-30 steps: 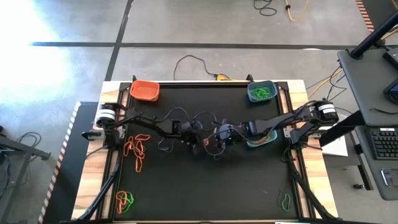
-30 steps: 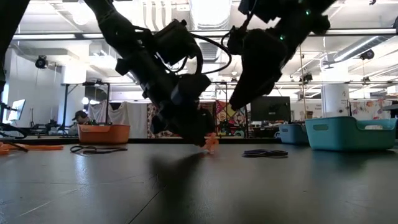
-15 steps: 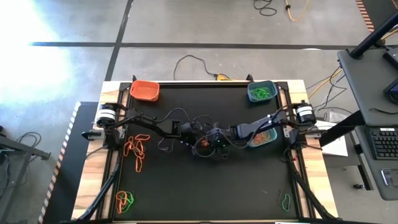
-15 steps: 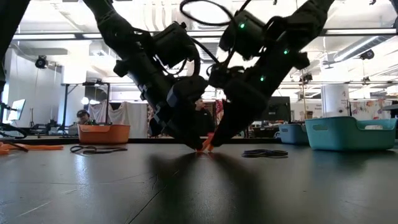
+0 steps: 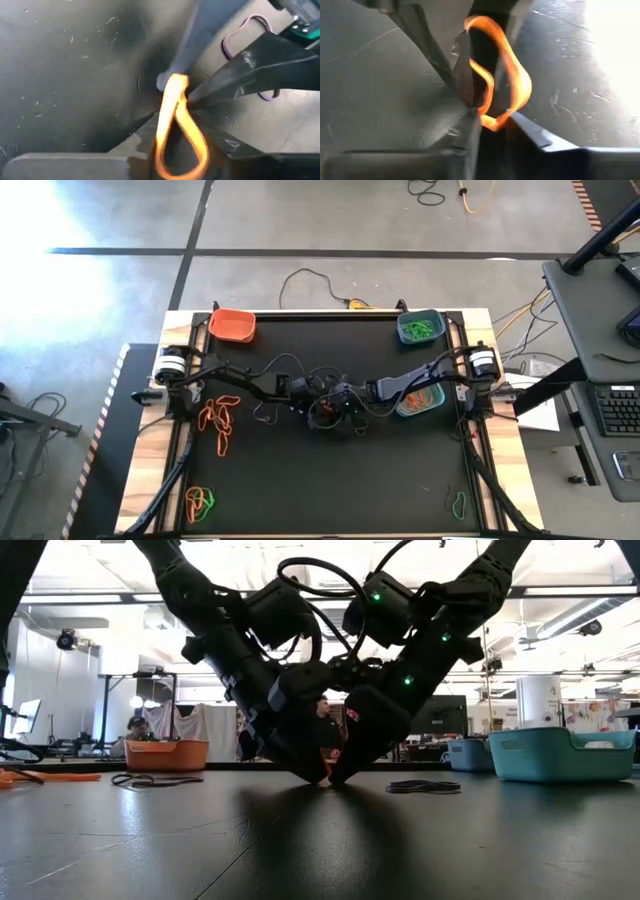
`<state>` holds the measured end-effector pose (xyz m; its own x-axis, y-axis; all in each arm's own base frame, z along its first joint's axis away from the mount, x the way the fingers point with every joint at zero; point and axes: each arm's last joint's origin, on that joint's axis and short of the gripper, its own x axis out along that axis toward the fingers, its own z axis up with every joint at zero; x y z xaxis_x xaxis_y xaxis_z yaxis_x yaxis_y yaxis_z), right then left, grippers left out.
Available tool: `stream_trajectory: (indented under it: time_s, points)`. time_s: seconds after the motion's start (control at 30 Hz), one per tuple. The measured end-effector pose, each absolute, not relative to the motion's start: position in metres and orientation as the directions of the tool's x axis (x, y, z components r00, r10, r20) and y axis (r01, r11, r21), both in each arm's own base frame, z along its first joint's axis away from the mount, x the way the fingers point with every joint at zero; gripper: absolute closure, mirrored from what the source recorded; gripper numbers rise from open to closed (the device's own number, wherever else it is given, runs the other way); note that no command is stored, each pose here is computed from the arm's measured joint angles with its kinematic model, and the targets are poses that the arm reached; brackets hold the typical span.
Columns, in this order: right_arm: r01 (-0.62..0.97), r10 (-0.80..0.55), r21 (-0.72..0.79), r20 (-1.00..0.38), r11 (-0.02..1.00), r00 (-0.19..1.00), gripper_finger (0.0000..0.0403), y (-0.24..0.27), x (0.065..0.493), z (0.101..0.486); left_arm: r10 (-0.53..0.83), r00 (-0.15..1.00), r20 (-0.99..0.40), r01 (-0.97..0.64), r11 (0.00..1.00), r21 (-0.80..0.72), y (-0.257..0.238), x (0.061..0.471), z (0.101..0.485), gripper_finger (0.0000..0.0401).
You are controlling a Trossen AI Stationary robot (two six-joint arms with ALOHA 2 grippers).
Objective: Sort rubber bands into baskets
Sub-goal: Put the orange rubber band into the green bin
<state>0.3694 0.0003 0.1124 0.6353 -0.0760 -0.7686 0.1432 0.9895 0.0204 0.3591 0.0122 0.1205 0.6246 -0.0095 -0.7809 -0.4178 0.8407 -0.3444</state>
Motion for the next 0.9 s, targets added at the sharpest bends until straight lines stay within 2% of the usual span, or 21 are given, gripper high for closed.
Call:
stream_trajectory:
  time_s: [0.1, 0.13, 0.27, 0.4, 0.5, 0.7, 0.9]
  points:
    - [0.141, -0.073, 0.023, -0.767, 0.990, 0.637, 0.0378, 0.001, 0.370, 0.112, -0.007, 0.627, -0.779, -0.417, 0.842, -0.343, 0.012, 0.359, 0.121, 0.0294]
    - [0.140, -0.072, 0.023, -0.767, 0.990, 0.638, 0.0384, 0.001, 0.370, 0.112, -0.007, 0.628, -0.779, -0.415, 0.844, -0.341, 0.012, 0.359, 0.122, 0.0286]
    - [0.161, -0.071, 0.044, -0.764, 0.986, 0.641, 0.0390, 0.001, 0.369, 0.115, -0.006, 0.606, -0.795, -0.414, 0.852, -0.322, 0.012, 0.353, 0.130, 0.0261]
    - [0.176, -0.075, 0.044, -0.786, 0.983, 0.614, 0.0393, 0.000, 0.363, 0.128, -0.016, 0.592, -0.806, -0.377, 0.879, -0.293, 0.010, 0.339, 0.158, 0.0245]
    - [0.188, -0.103, 0.001, -0.834, 0.982, 0.543, 0.0393, 0.000, 0.351, 0.157, -0.014, 0.573, -0.820, -0.353, 0.898, -0.262, 0.008, 0.321, 0.185, 0.0241]
    - [0.177, -0.216, -0.160, -0.903, 0.971, 0.371, 0.0393, 0.005, 0.307, 0.240, 0.078, 0.604, -0.793, -0.358, 0.916, -0.182, 0.006, 0.276, 0.244, 0.0244]
    - [0.349, -0.226, -0.124, -0.936, 0.929, 0.269, 0.0394, -0.004, 0.246, 0.283, 0.100, 0.558, -0.824, -0.437, 0.879, -0.189, 0.005, 0.232, 0.270, 0.0244]
